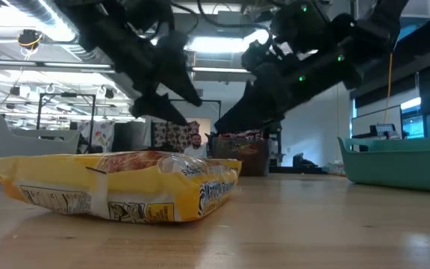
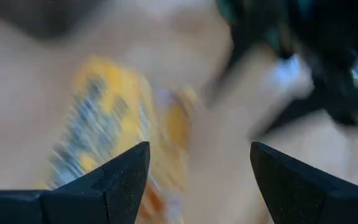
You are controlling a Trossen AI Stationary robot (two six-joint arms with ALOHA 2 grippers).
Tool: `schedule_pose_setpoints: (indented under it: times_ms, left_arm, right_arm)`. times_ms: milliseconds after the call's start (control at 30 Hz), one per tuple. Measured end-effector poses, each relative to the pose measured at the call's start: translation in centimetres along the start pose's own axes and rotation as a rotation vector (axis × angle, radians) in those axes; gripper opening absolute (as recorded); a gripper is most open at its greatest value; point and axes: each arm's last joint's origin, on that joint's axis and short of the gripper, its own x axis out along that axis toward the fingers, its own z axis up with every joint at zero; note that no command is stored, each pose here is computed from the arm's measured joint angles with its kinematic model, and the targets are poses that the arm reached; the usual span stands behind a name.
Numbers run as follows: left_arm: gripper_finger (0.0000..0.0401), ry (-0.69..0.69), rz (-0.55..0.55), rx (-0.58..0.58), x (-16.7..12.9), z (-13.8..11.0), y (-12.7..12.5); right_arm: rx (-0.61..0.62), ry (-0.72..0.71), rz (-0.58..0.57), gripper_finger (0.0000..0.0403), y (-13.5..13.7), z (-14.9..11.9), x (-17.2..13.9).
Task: Sort Maruchan noodles
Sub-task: Put the yellow noodle pack into the blue bin
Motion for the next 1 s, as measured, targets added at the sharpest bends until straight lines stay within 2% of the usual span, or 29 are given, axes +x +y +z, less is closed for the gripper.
schedule_pose_setpoints:
  times_ms: [100, 167, 267, 333, 500, 667, 867, 1000]
  left_arm:
    - [0.0273, -0.019, 0.059, 0.008, 0.2, 1.4, 2.3]
    - [0.0273, -0.003, 0.082, 0.015, 0.8, 1.9, 3.9]
    - [0.0273, 0.076, 0.15, 0.019, 1.7, 1.5, 6.1]
    - [0.0273, 0.112, 0.156, 0.006, 2.5, 1.2, 6.9]
    - [0.0273, 0.213, 0.118, -0.016, 4.2, 0.0, 7.8]
    - [0.0273, 0.233, 0.082, -0.024, 4.6, -0.2, 7.8]
    - [0.0273, 0.275, -0.09, -0.062, 4.7, -0.2, 7.2]
    - [0.0273, 0.297, -0.143, -0.098, 4.7, -0.2, 6.9]
  right_arm:
    - [-0.001, -0.012, -0.01, 0.0225, 0.0, -1.1, 1.2]
    - [-0.006, 0.0, -0.065, 0.0225, -0.2, -1.8, 1.7]
    - [-0.03, 0.014, -0.107, 0.0225, -0.3, -2.2, 1.9]
    - [-0.035, 0.032, -0.107, 0.0225, -0.3, -2.4, 1.9]
    - [-0.062, 0.052, -0.109, 0.0225, -0.3, -2.6, 1.9]
    - [-0.07, 0.079, -0.111, 0.0225, -0.3, -3.2, 2.2]
    - [-0.077, 0.084, -0.117, 0.0225, -0.3, -3.8, 2.6]
    - [-0.096, 0.088, -0.118, 0.0225, -0.3, -3.8, 2.6]
